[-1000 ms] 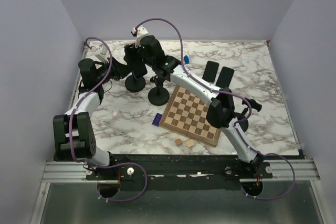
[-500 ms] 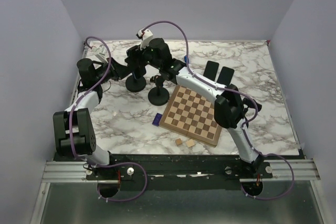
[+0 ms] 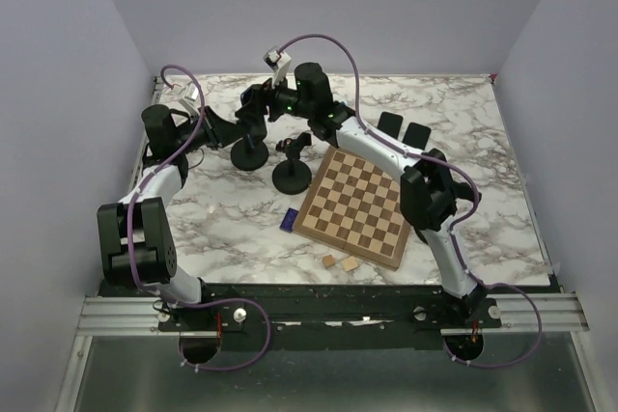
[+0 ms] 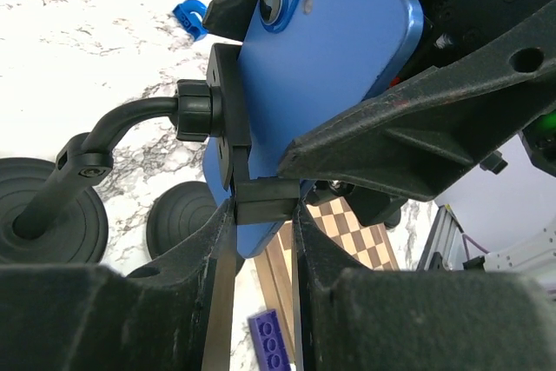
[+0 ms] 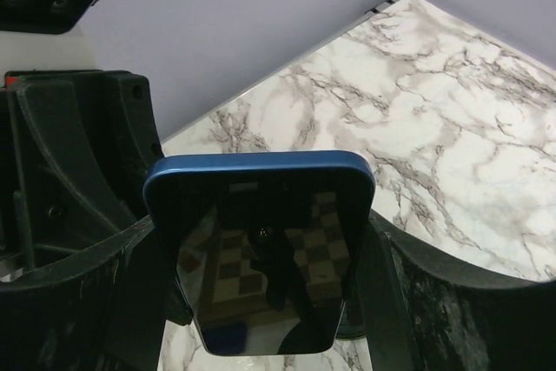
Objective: Remove the phone from the phone stand
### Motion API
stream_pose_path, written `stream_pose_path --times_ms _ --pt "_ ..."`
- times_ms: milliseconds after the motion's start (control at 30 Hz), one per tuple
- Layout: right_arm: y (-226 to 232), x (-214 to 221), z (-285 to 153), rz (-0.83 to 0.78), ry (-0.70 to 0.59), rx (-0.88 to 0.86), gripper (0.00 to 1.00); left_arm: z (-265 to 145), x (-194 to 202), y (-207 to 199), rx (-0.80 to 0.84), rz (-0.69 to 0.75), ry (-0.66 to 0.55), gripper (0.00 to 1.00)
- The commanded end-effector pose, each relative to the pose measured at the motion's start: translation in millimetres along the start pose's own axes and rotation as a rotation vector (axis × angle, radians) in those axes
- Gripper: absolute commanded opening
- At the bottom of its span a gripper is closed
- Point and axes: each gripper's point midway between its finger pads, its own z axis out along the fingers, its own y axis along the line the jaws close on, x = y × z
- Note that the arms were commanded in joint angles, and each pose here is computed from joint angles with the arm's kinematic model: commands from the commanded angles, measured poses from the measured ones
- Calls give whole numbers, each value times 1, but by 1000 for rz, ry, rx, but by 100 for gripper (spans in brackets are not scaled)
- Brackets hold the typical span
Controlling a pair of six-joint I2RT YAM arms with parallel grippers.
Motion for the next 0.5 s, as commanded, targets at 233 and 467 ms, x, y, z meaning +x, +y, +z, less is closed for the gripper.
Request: stream_pose_path --times_ms 233,467 --pt "84 -61 -31 180 -109 -261 1 -11 -13 35 -202 -18 -28 0" --pt "97 -93 -42 148 -174 -222 1 -10 -10 35 -221 -41 -8 6"
